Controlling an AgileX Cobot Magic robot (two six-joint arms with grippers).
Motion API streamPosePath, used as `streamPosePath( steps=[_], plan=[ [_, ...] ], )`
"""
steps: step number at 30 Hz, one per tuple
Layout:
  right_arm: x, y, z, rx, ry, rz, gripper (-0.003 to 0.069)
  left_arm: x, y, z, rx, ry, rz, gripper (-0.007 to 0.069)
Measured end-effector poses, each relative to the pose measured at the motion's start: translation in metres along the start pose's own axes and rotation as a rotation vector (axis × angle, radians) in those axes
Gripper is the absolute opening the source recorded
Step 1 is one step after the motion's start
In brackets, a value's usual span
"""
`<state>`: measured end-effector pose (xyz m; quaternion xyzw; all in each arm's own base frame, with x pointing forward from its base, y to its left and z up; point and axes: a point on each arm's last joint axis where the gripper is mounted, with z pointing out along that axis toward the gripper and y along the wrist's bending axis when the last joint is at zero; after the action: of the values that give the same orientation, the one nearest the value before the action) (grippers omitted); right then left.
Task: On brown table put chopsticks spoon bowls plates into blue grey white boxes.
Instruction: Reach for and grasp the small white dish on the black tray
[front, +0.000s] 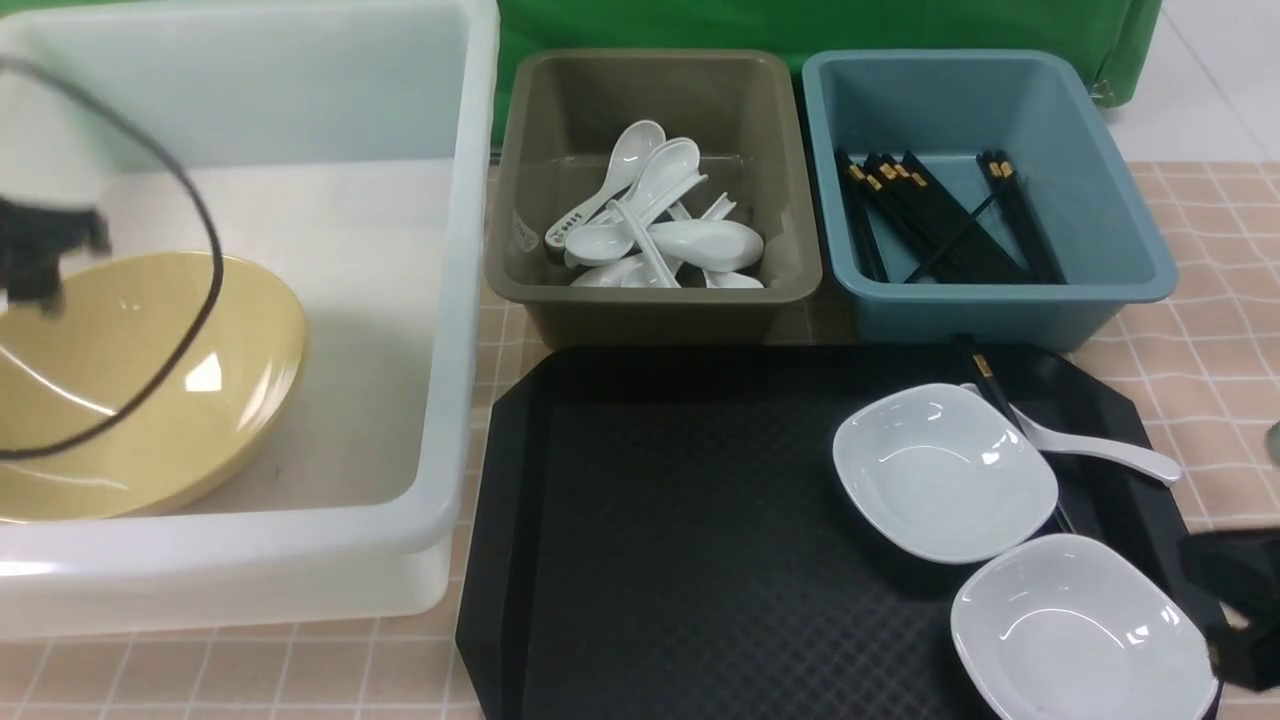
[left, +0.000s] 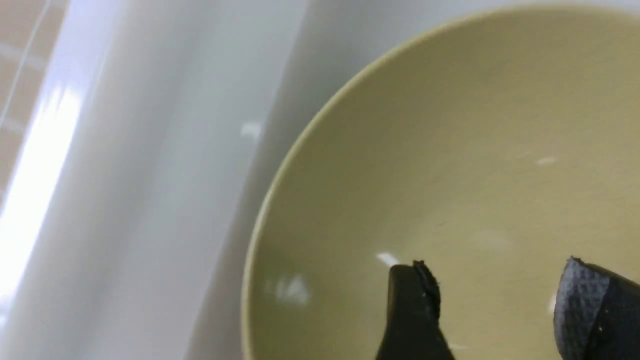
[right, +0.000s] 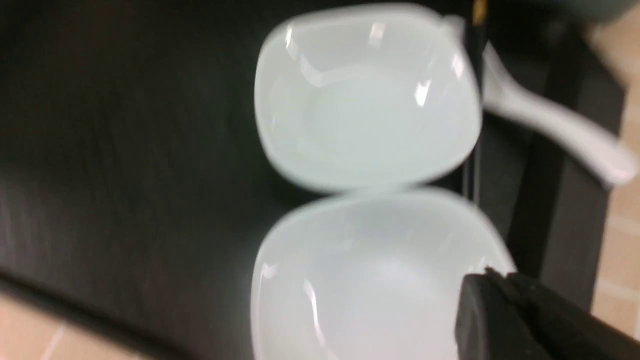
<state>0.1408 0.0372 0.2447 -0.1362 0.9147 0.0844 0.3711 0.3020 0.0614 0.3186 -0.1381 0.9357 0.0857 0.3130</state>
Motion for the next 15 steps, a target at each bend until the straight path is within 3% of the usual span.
streamPosePath(
  steps=[3,7,11,15],
  plan=[
    [-0.005,-0.001,0.013,-0.016,0.094,-0.020,0.0235,0.001,-0.021,-0.066,0.153,-0.252,0.028,0.0330],
    [-0.022,-0.005,0.032,-0.032,0.186,-0.042,0.0393,0.022,-0.032,-0.107,0.259,-0.417,0.081,0.0293],
    [-0.034,-0.010,0.062,-0.047,0.311,-0.055,0.0510,0.045,-0.035,-0.105,0.291,-0.415,0.108,0.0226],
    [-0.041,-0.018,0.092,-0.036,0.408,-0.091,0.0545,0.052,-0.048,-0.075,0.314,-0.185,0.188,0.0079]
  ],
)
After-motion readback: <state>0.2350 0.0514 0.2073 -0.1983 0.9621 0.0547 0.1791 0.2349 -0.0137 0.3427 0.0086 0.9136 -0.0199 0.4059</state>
